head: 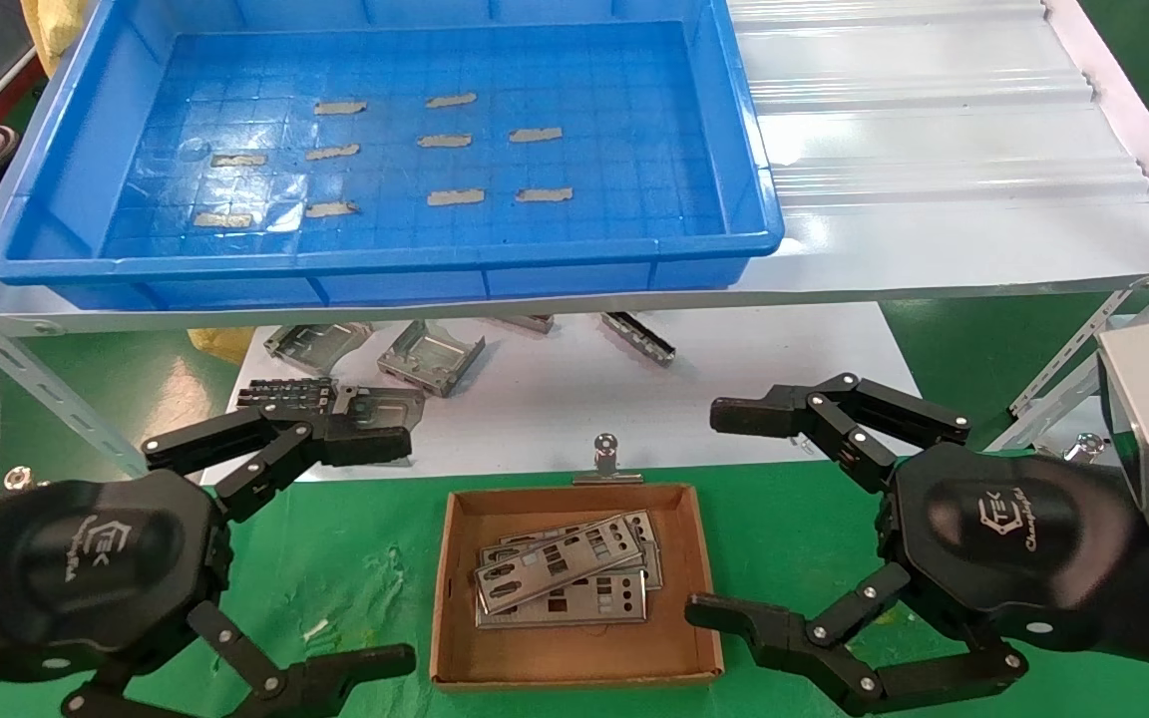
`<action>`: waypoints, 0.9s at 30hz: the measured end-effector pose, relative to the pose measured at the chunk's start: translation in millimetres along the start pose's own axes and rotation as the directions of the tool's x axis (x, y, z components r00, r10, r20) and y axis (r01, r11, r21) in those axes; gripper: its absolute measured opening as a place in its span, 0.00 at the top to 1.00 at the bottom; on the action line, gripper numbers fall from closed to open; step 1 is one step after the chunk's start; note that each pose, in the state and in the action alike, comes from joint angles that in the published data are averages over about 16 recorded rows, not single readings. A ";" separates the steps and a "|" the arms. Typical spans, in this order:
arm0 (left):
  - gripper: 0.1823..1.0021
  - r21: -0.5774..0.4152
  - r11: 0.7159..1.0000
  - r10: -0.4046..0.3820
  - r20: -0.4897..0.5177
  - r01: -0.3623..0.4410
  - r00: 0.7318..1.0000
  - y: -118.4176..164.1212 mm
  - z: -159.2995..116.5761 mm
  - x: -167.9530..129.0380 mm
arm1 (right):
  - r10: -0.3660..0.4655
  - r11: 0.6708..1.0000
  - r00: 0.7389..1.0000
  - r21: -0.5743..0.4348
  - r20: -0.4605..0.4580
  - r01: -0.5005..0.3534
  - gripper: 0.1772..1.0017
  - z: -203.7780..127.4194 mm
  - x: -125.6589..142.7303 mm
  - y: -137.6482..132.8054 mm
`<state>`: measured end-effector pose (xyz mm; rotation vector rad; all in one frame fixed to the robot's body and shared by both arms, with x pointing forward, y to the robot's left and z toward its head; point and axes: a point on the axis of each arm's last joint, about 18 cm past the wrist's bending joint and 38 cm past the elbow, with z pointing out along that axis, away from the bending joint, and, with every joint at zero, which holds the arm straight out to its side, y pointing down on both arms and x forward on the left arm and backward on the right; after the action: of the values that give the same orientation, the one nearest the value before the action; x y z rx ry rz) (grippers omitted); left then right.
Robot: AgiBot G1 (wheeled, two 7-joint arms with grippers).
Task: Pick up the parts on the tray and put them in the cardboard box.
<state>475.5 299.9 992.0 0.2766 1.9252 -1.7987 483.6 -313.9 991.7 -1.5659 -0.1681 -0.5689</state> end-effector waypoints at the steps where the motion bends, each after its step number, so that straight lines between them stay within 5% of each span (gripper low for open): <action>1: 0.00 0.000 1.000 0.000 0.000 0.000 1.000 0.0 0.0 0.0 | 0.000 1.000 1.000 0.000 0.000 0.000 0.00 0.0 0.0 0.0; 27: 0.00 0.000 1.000 0.000 0.000 0.000 1.000 0.0 0.0 0.0 | 0.000 1.000 1.000 0.000 0.000 0.000 0.00 0.0 0.0 0.0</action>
<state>475.5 299.9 992.0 0.2766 1.9252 -1.7987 483.6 -313.9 991.7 -1.5659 -0.1681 -0.5689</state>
